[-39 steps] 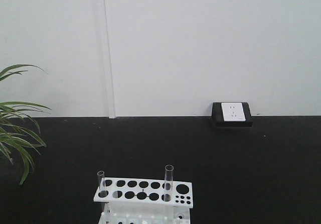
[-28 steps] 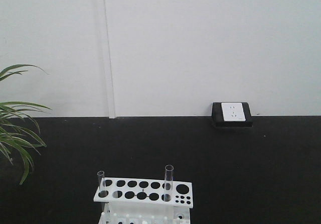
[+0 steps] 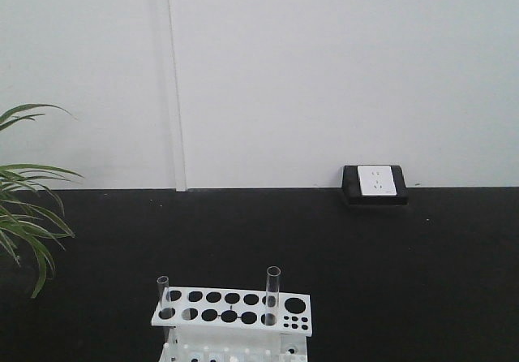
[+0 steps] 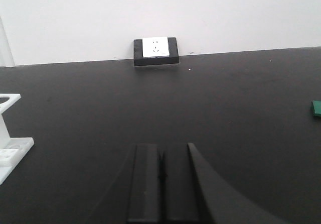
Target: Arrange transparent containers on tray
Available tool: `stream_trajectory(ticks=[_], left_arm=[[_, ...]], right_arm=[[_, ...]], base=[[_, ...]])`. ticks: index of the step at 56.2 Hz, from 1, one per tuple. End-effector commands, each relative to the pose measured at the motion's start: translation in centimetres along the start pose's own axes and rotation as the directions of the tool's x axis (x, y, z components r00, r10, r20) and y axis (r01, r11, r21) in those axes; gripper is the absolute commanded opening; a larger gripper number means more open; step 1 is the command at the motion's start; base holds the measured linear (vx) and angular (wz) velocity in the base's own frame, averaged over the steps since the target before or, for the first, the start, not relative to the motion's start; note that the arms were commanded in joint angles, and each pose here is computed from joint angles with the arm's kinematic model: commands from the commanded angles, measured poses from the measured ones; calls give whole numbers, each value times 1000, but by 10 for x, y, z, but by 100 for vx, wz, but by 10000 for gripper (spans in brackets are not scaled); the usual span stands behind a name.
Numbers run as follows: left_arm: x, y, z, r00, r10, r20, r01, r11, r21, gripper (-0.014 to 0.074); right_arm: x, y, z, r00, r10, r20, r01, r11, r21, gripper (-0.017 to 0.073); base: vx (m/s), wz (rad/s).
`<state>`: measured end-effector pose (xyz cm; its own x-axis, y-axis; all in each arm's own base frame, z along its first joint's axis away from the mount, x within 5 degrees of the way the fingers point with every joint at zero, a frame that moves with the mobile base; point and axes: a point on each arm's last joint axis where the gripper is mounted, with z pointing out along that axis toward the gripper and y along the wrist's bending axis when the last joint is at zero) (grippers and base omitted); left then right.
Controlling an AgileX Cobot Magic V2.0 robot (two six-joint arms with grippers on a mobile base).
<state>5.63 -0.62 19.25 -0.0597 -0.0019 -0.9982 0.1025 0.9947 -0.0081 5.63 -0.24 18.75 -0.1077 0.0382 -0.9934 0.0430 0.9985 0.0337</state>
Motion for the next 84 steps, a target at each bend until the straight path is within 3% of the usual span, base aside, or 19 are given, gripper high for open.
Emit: stream_trajectory(ticks=[1, 29, 42, 49, 53, 58, 66, 76, 84], left_arm=[[3, 1, 0, 997, -7, 71, 8, 1000, -8, -1], [0, 1, 0, 994, -7, 108, 8, 1000, -10, -1], [-15, 2, -3, 963, -6, 268, 12, 1000, -21, -1], [-28, 2, -6, 952, -68, 299, 73, 997, -5, -1], [-47, 2, -12, 939, -81, 334, 84, 996, 5, -1], [-80, 1, -24, 910, -73, 408, 74, 997, 12, -1], [-146, 0, -35, 865, 51, 499, -38, 999, -37, -1], [-212, 0, -2, 886, 60, 460, -47, 998, -40, -1], [-239, 0, 42, 918, 56, 393, -45, 998, -36, -1]], right_arm=[[-5, 0, 0, 997, -13, 75, 13, 1000, 1, -11], [-7, 0, 0, 995, -11, 101, 11, 1000, -1, -11], [-26, 1, -4, 950, -10, 312, 14, 1000, -12, -11], [-44, 2, -10, 914, -7, 406, 15, 1000, -16, -11], [-61, 3, -15, 899, -13, 438, 21, 1000, -14, -11], [-94, 4, -25, 875, -58, 481, 64, 998, 5, -11], [-162, 7, -28, 843, -142, 518, 139, 989, 46, -11], [-241, 10, 4, 845, -153, 513, 148, 988, 50, -11], [-269, 11, 46, 874, -141, 465, 139, 990, 37, -11]], base=[[0, 0], [0, 0], [0, 0], [0, 0], [0, 0], [0, 0], [0, -1], [0, 0], [0, 0]])
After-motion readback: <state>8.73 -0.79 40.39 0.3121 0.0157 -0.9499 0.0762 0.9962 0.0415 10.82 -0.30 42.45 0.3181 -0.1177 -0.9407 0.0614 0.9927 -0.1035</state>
